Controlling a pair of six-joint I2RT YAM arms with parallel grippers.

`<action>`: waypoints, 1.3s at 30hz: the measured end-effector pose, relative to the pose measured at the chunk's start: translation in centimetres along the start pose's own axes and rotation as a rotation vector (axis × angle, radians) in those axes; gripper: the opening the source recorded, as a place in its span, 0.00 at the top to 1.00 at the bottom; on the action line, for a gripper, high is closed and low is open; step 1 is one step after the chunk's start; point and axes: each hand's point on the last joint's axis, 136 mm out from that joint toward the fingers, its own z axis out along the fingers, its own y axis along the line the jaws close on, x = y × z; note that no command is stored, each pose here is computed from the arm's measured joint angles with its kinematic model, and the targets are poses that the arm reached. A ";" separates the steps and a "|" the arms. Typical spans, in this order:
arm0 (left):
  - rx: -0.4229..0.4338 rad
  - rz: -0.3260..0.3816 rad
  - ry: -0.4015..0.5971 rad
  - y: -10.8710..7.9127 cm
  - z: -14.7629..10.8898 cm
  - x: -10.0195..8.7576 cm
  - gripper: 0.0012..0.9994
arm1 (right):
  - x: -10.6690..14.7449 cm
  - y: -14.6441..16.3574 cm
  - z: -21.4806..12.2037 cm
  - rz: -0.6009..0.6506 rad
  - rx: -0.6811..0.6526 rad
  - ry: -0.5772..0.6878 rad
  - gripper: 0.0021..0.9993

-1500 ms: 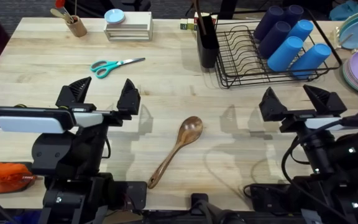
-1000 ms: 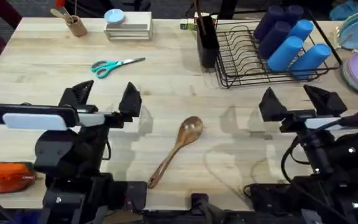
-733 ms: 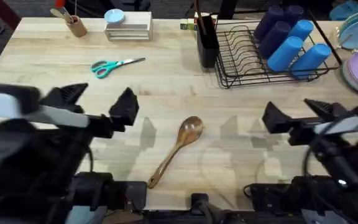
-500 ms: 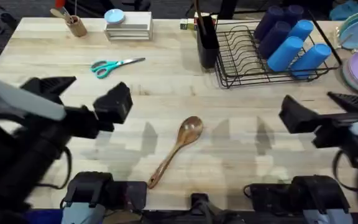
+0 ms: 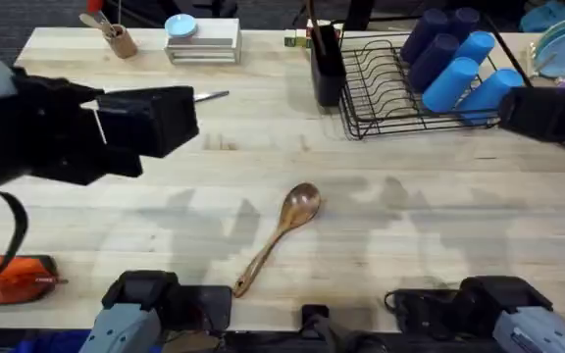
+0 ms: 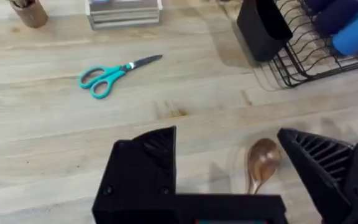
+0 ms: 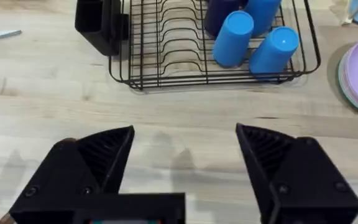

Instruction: Pick up the spoon on the table one by one and put them onto the rack

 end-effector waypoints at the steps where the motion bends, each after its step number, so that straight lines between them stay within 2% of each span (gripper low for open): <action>1: 0.000 -0.002 0.009 0.0 -0.1 0.0 0.01 | -0.2 0.0 0.1 0.000 0.000 0.001 0.00; 8: 0.027 -0.005 0.083 -0.5 -0.2 1.4 0.01 | -0.1 0.0 0.3 0.001 0.000 0.015 0.00; 16: 0.273 0.105 0.128 -4.5 -0.9 2.9 0.01 | -0.1 0.0 0.3 0.001 0.000 0.015 0.00; 20: 0.369 0.167 0.192 -5.9 -1.8 4.9 0.01 | -0.1 0.0 0.3 0.001 0.000 0.015 0.00; 24: 0.426 0.230 0.250 -6.6 -2.6 6.8 0.01 | -0.1 0.0 0.3 0.001 0.000 0.015 0.00; 31: 0.437 0.307 0.273 -6.5 -2.9 7.7 0.00 | -0.1 0.0 0.3 0.001 0.000 0.015 0.00; 39: 0.419 0.335 0.275 -6.2 -2.8 7.8 0.00 | -0.1 0.0 0.3 -0.001 0.000 0.015 0.00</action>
